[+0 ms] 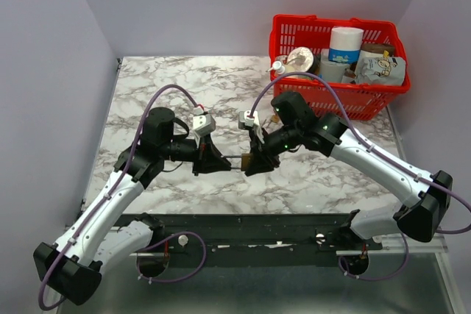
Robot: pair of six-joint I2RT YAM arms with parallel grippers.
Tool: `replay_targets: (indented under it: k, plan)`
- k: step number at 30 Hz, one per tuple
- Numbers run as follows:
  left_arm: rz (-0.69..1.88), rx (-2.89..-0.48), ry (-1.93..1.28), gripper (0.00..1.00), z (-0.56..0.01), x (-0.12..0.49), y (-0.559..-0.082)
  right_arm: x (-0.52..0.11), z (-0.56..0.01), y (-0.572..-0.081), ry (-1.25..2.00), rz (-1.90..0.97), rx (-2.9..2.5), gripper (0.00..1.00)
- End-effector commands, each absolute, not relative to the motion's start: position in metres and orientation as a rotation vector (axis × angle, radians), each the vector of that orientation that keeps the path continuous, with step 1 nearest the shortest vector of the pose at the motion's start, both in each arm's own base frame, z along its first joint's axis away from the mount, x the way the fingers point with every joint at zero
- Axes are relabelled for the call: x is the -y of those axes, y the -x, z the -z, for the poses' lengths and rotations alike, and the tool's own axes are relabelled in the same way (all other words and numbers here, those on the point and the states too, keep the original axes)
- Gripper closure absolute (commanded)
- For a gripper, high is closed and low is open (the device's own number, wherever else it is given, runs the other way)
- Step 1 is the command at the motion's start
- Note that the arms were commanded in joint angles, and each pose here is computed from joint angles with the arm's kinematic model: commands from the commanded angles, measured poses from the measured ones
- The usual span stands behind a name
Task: Lock with the key
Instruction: Lock the lock.
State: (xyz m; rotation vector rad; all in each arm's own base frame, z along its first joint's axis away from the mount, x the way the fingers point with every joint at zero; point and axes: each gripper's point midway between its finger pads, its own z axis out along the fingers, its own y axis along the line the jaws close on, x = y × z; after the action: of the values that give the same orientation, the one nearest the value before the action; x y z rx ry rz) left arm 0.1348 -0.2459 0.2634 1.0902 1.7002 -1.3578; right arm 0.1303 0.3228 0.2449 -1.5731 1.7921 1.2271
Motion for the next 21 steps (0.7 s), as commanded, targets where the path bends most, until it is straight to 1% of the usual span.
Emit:
replay_targets:
  k: [1, 3, 4, 5, 6, 7, 9, 10, 11, 12, 13, 14, 15, 16, 18, 19, 21]
  plan:
    - [1.185, -1.524, -1.030, 1.00, -0.315, 0.249, -0.184, -0.356, -0.268, -0.121, 1.599, -1.282, -1.517, 0.99]
    - [1.211, -1.535, -0.986, 1.00, -0.323, 0.252, -0.190, -0.357, -0.268, -0.123, 1.594, -1.283, -1.534, 0.99]
    - [1.210, -1.535, -0.974, 0.98, -0.325, 0.255, -0.196, -0.359, -0.263, -0.125, 1.595, -1.282, -1.561, 0.99]
    - [1.214, -1.544, -0.944, 0.93, -0.333, 0.256, -0.200, -0.361, -0.266, -0.127, 1.588, -1.276, -1.563, 0.99]
    - [1.212, -1.554, -0.923, 0.87, -0.336, 0.257, -0.204, -0.362, -0.266, -0.129, 1.576, -1.270, -1.580, 0.99]
    - [1.196, -1.593, -0.885, 0.68, -0.334, 0.257, -0.213, -0.363, -0.265, -0.137, 1.551, -1.227, -1.604, 0.99]
    - [1.215, -1.640, -0.794, 0.51, -0.341, 0.254, -0.218, -0.360, -0.267, -0.151, 1.477, -1.193, -1.657, 0.99]
    - [1.198, -1.654, -0.719, 0.41, -0.343, 0.250, -0.228, -0.360, -0.270, -0.169, 1.403, -1.128, -1.673, 0.99]
    - [1.186, -1.669, -0.649, 0.38, -0.344, 0.242, -0.232, -0.356, -0.278, -0.179, 1.334, -1.096, -1.677, 0.99]
    - [1.184, -1.688, -0.586, 0.36, -0.345, 0.237, -0.237, -0.346, -0.275, -0.197, 1.219, -1.079, -1.745, 1.00]
    - [1.204, -1.687, -0.521, 0.30, -0.352, 0.233, -0.240, -0.344, -0.288, -0.215, 1.126, -1.040, -1.703, 0.99]
    - [1.170, -1.681, -0.436, 0.26, -0.358, 0.222, -0.250, -0.336, -0.302, -0.222, 1.045, -1.027, -1.682, 0.99]
    - [1.161, -1.685, -0.377, 0.18, -0.361, 0.218, -0.254, -0.331, -0.302, -0.233, 0.974, -1.007, -1.692, 0.99]
    - [1.172, -1.700, -0.306, 0.15, -0.363, 0.215, -0.258, -0.327, -0.314, -0.246, 0.910, -0.952, -1.651, 0.99]
    - [1.162, -1.722, -0.219, 0.13, -0.362, 0.211, -0.267, -0.326, -0.325, -0.248, 0.880, -0.944, -1.602, 0.99]
    - [1.179, -1.728, -0.195, 0.09, -0.362, 0.211, -0.268, -0.328, -0.332, -0.249, 0.878, -0.953, -1.570, 0.99]
    - [1.213, -1.760, -0.123, 0.08, -0.355, 0.213, -0.272, -0.333, -0.331, -0.251, 0.890, -0.966, -1.570, 0.99]
